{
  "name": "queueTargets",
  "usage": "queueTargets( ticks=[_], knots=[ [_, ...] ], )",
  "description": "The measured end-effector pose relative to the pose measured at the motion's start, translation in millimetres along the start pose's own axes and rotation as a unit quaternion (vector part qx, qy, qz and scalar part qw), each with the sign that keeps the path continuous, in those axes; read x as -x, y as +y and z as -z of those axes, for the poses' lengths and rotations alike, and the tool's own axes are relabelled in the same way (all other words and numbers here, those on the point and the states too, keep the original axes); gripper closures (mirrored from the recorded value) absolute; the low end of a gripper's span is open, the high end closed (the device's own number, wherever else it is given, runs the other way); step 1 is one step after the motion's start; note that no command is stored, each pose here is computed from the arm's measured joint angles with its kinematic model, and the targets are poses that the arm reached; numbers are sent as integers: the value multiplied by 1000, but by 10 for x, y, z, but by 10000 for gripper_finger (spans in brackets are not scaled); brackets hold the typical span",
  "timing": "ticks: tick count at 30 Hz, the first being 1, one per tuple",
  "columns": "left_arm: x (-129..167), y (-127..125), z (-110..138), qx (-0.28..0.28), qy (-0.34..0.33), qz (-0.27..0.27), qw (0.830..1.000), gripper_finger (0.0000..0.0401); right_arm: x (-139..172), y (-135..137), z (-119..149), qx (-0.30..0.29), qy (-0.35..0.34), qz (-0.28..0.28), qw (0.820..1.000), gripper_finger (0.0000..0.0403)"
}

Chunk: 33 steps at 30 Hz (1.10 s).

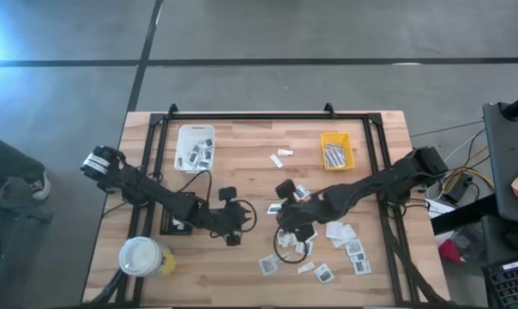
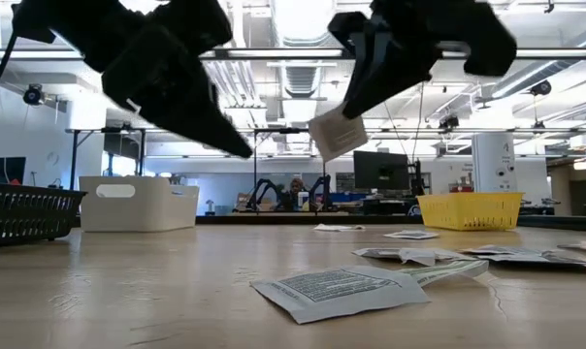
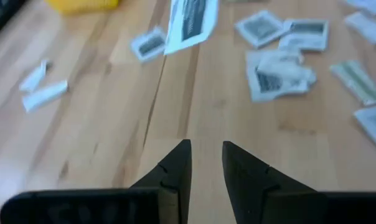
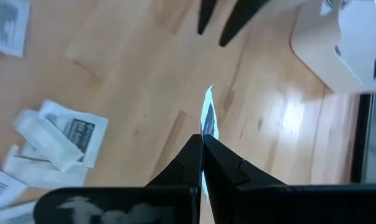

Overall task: Pick & Place First Aid Supplies
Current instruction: Put the gray towelette pack into the white bin

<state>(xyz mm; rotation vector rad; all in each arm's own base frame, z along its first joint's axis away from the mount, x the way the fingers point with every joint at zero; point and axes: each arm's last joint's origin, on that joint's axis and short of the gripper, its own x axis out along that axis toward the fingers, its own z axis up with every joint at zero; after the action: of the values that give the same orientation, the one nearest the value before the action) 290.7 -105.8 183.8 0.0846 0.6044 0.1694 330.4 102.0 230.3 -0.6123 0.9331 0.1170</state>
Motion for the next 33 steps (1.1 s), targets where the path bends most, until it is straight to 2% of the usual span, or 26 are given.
queueTargets(
  ticks=[8,13,22,27,33],
  knots=[
    [4,-11,-111,-27,-51,7,998,314,87,14,131,-110,-17,-10,994,394],
    [-6,12,-147,-20,-66,5,998,314,16,70,169,-158,-60,-30,985,394],
    [-14,22,-159,-17,-68,16,997,312,-53,97,144,-190,-133,-28,972,394],
    [-4,0,-212,-4,-91,48,995,312,-48,86,116,-194,-151,-24,969,394],
    [2,2,-250,-1,-100,39,994,312,-30,71,81,-196,-161,-27,967,394]
  ],
)
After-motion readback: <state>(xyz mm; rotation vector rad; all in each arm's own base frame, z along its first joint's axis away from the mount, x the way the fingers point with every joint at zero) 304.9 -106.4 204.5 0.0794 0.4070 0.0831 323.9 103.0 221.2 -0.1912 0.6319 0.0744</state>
